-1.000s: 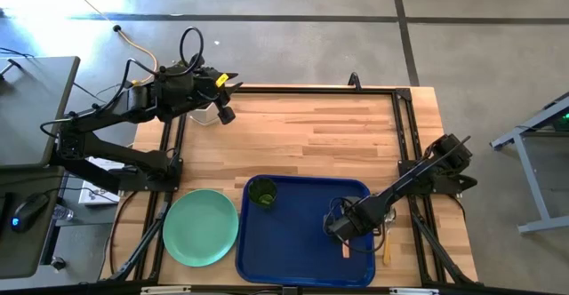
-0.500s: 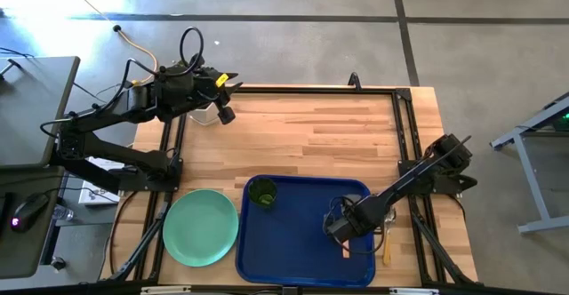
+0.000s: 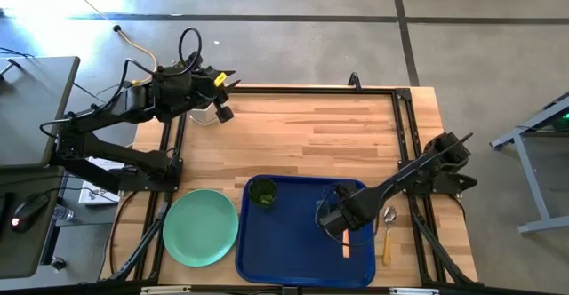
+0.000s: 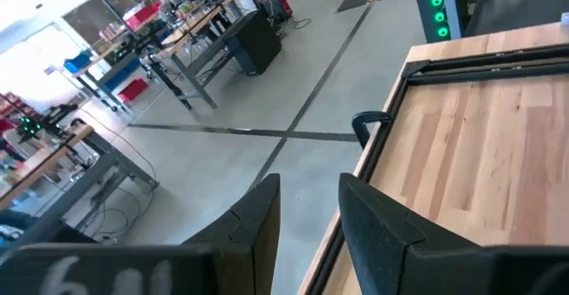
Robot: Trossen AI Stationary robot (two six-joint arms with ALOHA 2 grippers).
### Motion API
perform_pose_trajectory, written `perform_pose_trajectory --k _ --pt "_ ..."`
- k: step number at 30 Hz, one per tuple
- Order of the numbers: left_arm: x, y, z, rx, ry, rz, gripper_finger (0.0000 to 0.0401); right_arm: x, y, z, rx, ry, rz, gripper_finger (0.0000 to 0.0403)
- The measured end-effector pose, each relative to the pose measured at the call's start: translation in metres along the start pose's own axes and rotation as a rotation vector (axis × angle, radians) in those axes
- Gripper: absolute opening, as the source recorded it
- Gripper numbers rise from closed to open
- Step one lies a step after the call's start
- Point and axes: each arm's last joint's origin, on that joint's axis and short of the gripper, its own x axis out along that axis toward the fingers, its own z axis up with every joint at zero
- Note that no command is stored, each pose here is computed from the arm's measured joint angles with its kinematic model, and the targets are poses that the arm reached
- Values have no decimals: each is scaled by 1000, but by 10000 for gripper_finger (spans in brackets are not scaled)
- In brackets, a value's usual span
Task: Pick and place plate/cup/fork/spoon on tray
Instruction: Adjust the green glass on the blue tray
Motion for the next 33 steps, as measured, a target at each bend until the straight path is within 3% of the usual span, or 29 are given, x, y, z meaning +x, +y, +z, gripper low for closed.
perform_pose_trajectory --k 12,18,22,29,33 --pt "-19 10 0 63 -48 14 149 -32 19 48 -88 -147 -65 103" --pt "-36 9 3 58 -108 -27 150 -55 24 71 -145 -222 -109 103" --pt "-47 6 6 72 -138 -81 150 -72 27 86 -208 -267 -131 103" --pt "-64 4 28 39 -185 -281 152 -97 34 112 -352 -319 -80 103" --pt "-71 5 33 15 -130 -340 150 -108 37 127 -422 -307 -49 103"
